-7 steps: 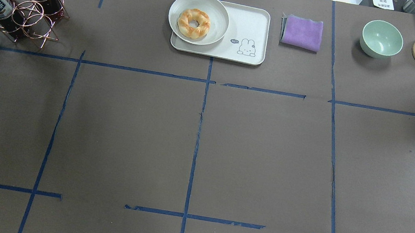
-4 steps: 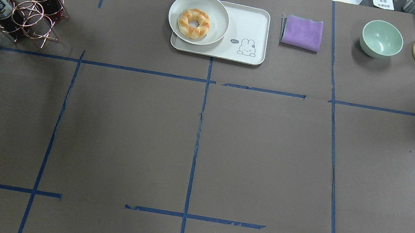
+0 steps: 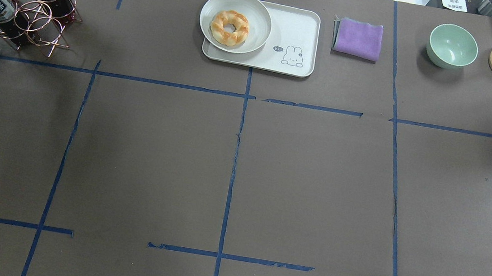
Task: Place tea on tray
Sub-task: 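Reach the left gripper down into the copper rack around a tea bottle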
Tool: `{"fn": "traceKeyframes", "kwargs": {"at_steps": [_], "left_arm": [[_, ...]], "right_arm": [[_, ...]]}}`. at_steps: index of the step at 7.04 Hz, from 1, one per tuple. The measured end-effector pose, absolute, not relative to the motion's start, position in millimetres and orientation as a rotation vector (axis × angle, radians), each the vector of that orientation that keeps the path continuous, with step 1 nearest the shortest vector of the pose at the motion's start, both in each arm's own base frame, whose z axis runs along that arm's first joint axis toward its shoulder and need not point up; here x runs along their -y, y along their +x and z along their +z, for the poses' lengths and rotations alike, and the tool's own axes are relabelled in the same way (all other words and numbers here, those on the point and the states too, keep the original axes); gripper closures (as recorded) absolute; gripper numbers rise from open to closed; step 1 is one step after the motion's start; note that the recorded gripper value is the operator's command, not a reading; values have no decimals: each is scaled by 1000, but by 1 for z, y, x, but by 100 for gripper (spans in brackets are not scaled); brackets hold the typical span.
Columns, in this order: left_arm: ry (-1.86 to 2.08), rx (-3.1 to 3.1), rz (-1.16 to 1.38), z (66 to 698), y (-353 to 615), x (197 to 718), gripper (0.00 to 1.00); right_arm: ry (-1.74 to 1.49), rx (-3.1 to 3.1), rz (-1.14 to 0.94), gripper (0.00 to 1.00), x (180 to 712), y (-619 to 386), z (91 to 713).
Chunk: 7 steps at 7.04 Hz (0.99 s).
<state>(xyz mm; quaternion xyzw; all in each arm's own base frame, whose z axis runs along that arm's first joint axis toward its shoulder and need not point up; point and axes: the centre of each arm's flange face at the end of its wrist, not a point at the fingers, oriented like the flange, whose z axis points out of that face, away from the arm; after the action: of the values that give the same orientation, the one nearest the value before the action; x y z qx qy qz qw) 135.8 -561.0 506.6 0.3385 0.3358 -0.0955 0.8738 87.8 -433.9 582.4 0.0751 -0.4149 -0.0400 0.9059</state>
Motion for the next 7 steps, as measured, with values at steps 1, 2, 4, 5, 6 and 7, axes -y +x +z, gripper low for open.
{"fn": "traceKeyframes", "kwargs": {"at_steps": [1, 2, 4, 5, 6, 7], "left_arm": [[707, -701, -200, 507, 136, 562, 66], [708, -702, -200, 506, 136, 562, 82], [712, -704, -195, 503, 135, 562, 100], [719, -709, -191, 499, 135, 561, 100], [724, -721, -187, 492, 131, 560, 100], [722, -741, -193, 485, 116, 560, 100]], "right_arm": [[155, 857, -83, 0, 434, 88, 582], [155, 857, -82, 0, 434, 88, 582], [155, 857, -83, 0, 434, 88, 582], [156, 857, -83, 0, 434, 88, 582], [156, 857, -83, 0, 434, 88, 582], [156, 857, -83, 0, 434, 88, 582]]}}
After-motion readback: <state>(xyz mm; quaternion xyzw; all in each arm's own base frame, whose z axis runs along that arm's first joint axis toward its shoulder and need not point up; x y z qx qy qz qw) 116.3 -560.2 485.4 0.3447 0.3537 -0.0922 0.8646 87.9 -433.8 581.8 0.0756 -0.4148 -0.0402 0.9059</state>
